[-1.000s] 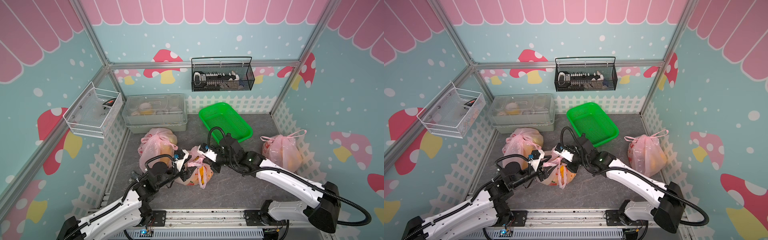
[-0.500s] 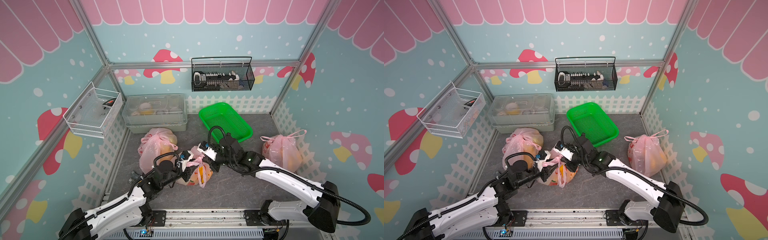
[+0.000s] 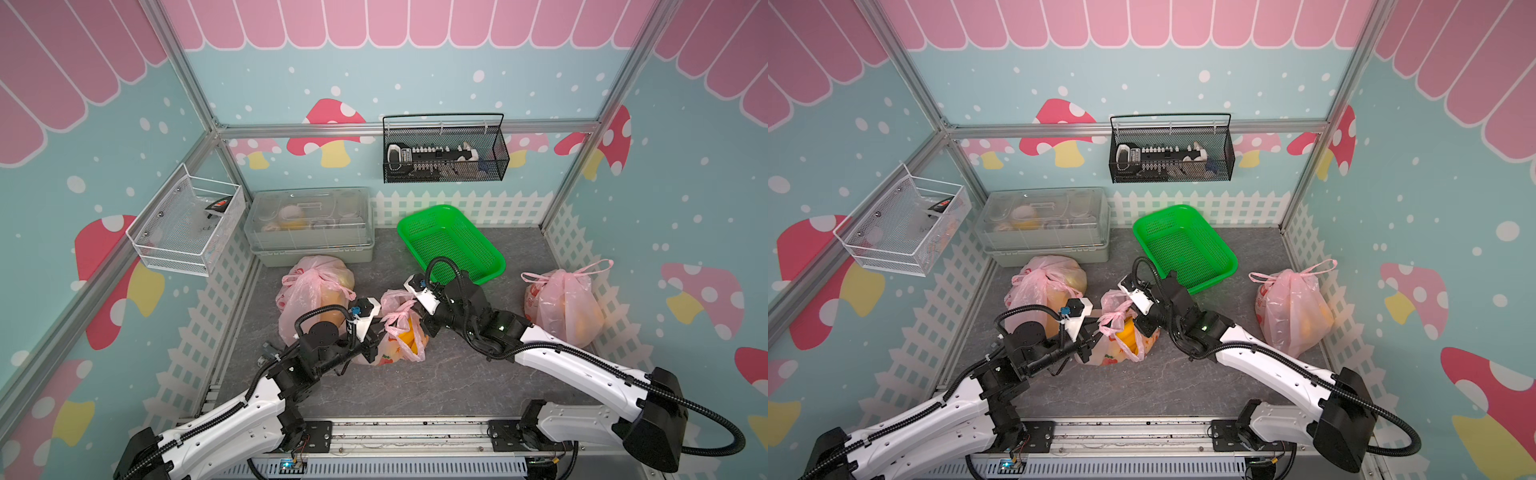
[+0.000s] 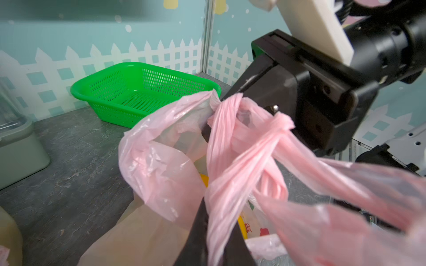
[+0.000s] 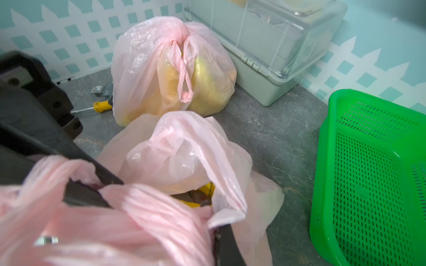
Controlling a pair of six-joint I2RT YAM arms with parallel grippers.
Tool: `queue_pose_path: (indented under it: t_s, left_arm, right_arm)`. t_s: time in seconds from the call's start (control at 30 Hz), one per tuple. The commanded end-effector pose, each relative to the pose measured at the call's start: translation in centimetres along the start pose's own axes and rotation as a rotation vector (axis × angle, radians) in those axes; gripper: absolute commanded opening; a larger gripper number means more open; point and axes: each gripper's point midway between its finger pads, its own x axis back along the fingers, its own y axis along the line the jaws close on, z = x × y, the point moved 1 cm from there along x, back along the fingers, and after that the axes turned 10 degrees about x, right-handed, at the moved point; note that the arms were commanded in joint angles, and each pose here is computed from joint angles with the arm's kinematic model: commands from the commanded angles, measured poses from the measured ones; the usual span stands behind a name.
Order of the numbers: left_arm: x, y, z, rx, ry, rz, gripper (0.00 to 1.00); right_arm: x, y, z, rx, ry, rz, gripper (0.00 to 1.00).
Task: Place the banana into a plastic bag & tie a knot
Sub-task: Cross the plastic bag at the center of the board.
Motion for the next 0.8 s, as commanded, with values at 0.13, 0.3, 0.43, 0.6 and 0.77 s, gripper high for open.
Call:
queue_pose_path:
  t_s: [0.13,0.3,0.43,0.6,0.77]
  left_arm:
    - [-1.6,-1.9,0.6,0.038,0.040,0.110,0.11]
    - [-3.2,-2.1,0.3,0.064,0.029,0.115,0.17]
    - [-4.0,-1.1,0.4,0.092,0.017,0.059,0.23]
    - [-3.3,-2.3,-0.6,0.129,-0.053,0.136,0.36]
    - [-1.9,-2.3,0.2,0.106,-0.012,0.108,0.46]
  right_arm:
    - [0.6,-0.6,-4.5,-0.183,-0.257,0.004,0.00]
    - [-0.1,0.8,-5.5,-0.274,-0.325,-0.110,0.00]
    - [-0.1,1.6,-5.9,-0.324,-0.348,-0.170,0.00]
    - [-0.5,0.8,-4.4,-0.371,-0.334,-0.143,0.00]
    - [-0.2,-0.2,-4.0,-0.407,-0.371,-0.159,0.00]
